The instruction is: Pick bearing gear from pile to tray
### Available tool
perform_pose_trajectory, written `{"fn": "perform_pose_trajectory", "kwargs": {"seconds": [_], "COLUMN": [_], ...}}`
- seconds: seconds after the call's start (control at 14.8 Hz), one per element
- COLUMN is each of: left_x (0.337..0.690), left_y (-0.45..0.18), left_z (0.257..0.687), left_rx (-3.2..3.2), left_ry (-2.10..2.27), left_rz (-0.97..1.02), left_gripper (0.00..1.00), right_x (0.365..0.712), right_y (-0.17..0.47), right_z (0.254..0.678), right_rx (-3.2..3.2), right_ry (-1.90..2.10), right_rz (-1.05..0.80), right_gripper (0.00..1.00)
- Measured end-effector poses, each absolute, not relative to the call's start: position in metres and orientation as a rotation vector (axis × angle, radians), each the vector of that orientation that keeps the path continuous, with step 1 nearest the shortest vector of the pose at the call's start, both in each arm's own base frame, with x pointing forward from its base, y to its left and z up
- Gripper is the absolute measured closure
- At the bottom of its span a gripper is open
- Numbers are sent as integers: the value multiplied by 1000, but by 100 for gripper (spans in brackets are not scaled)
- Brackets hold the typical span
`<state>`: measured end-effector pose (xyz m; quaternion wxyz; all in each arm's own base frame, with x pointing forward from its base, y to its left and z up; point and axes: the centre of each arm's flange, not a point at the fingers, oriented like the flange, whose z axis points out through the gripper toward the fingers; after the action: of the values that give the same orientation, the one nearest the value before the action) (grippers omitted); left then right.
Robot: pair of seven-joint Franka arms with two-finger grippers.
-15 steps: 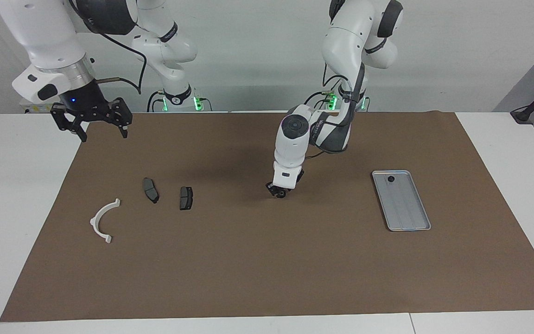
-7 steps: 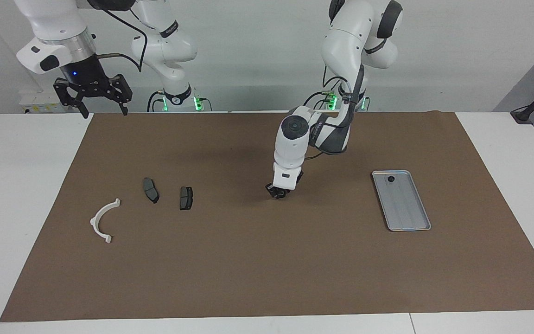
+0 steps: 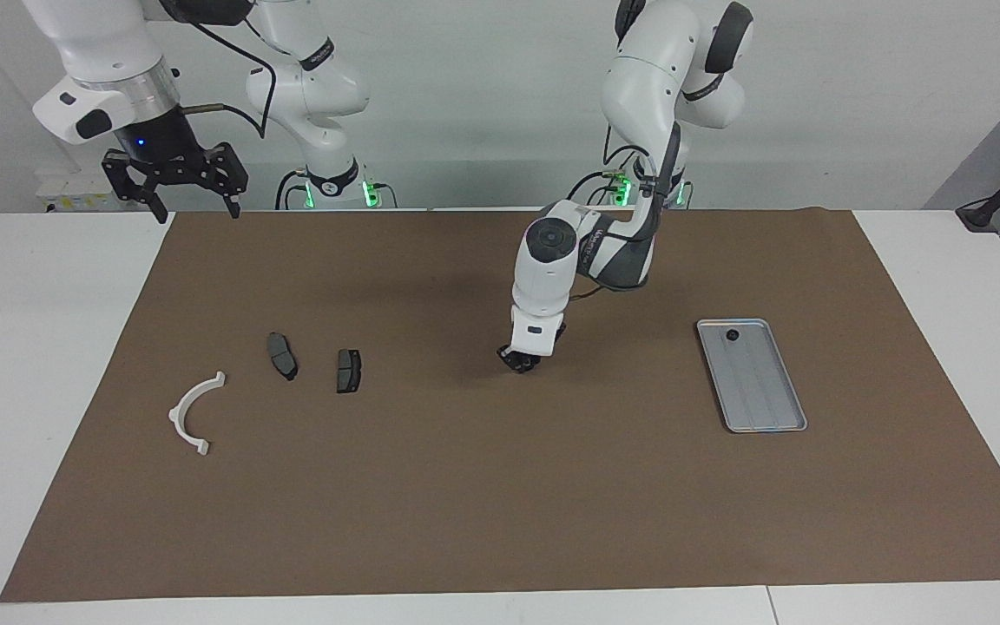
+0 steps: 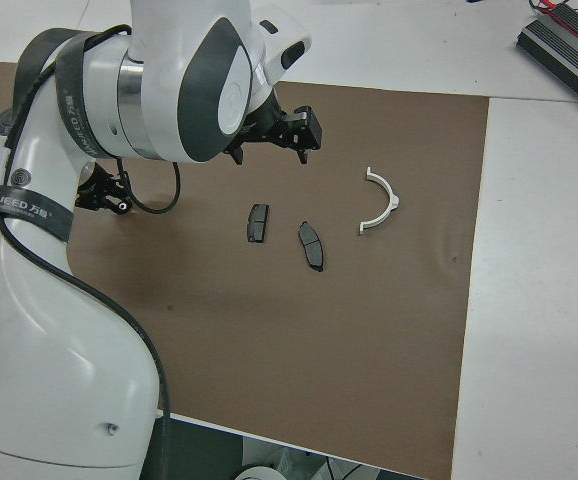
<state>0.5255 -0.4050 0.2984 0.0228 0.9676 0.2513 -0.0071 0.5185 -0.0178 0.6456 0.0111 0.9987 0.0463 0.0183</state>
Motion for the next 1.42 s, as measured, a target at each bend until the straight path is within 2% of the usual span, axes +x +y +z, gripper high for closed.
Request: {"fn": "perform_pose_trajectory", "kwargs": {"seconds": [0.2, 0.41, 0.54, 0.74, 0.95, 1.08, 1.22, 1.42], "left_x": [528, 548, 572, 607, 621, 623, 620, 613], "left_y": [-399, -358, -303, -180, -63, -14, 7, 3], "left_z": [299, 316, 335, 353, 356, 352, 342, 324], "left_rx": [3033, 3090, 3115, 3139, 3149, 3150, 3147, 3144], "left_ry": [771, 750, 693, 544, 407, 340, 325, 306], "left_rz": [-12, -25, -46, -66, -84, -84, -52, -24], "left_gripper": [65, 65, 65, 65, 65, 65, 65, 65], "right_x": [518, 518, 518, 518, 518, 518, 518, 518], "right_y": [-19, -19, -19, -19, -19, -19, -18, -18], "right_z": [645, 645, 645, 645, 645, 645, 645, 645], "right_rx": [3117, 3117, 3119, 3121, 3122, 3122, 3122, 3122], "right_ry": [137, 135, 105, 47, 14, 8, 7, 8], "right_rz": [49, 47, 47, 48, 48, 48, 48, 47], "right_gripper": [0, 0, 0, 0, 0, 0, 0, 0]}}
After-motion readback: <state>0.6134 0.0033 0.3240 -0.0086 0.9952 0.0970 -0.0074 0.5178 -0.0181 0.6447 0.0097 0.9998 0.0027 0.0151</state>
